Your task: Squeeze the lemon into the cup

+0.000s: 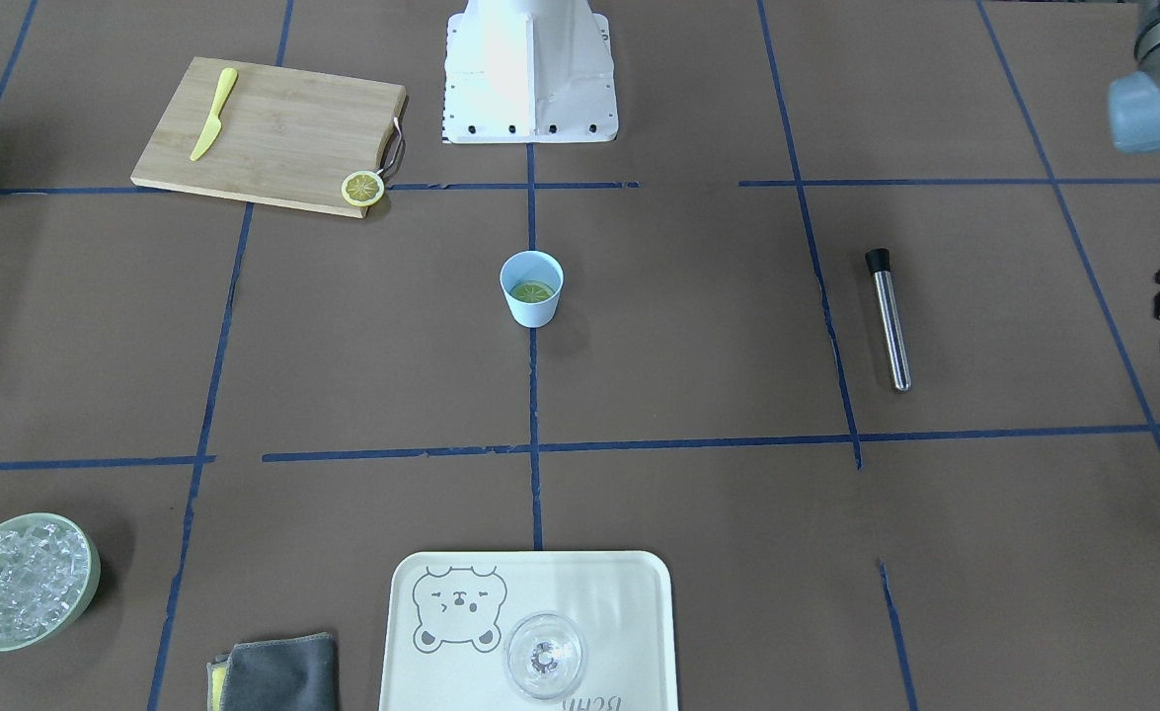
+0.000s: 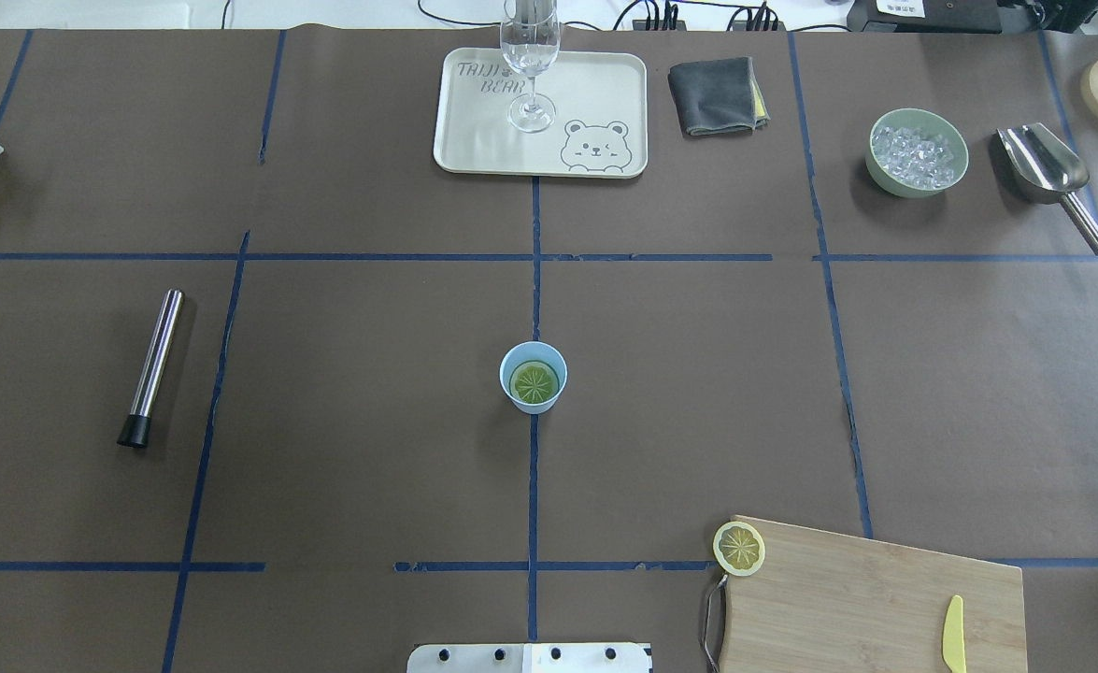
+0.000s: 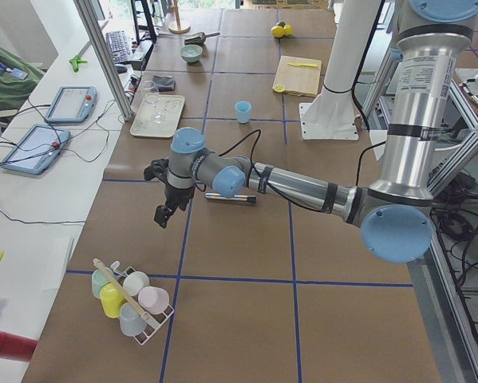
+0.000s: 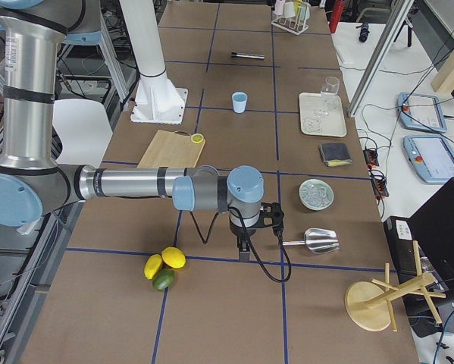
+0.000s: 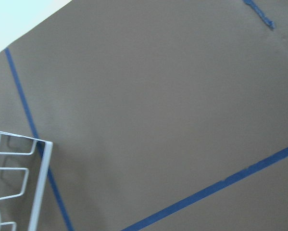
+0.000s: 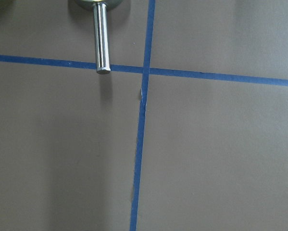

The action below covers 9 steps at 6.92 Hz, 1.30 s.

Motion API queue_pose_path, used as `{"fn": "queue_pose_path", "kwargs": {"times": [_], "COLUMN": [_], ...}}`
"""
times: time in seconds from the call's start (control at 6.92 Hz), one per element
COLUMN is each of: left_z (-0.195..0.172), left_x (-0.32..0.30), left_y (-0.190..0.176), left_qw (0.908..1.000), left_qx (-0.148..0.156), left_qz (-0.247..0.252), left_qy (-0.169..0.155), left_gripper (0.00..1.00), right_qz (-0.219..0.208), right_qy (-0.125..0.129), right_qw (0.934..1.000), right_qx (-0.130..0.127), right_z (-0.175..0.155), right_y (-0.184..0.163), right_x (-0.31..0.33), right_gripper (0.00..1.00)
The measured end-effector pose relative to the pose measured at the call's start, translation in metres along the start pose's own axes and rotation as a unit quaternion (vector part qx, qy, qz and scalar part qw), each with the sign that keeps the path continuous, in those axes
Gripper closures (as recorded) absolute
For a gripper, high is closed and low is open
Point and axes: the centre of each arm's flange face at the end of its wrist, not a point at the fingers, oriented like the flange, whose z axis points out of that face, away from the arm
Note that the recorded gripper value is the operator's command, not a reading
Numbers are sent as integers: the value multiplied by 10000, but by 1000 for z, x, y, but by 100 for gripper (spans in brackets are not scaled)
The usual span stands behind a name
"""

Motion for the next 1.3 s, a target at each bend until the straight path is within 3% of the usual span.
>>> {"fn": "queue_pose_path", "kwargs": {"times": [0.29,0.58,0.87,1.3], "left_z": [-15,-10,-9,-19], "left_x": [-54,-75,-79,-76], "left_y": [68,116,133,122], "left_qw": [9950,9871,9788,9802], "left_qx": [-269,-567,-902,-859], "left_qz": [-733,-1282,-1641,-1597], "left_qy": [622,771,835,790], "left_gripper": [0,0,0,0], "right_qz": [6,5,7,4], "right_qy": [-8,-12,-17,-18], "right_qw": [10000,10000,10000,10000], "right_qx": [1,9,13,8], "right_z": [0,-1,-1,-1], "right_y": [0,-1,-1,0], "right_x": [0,-1,-1,-1], "right_gripper": [0,0,0,0]}}
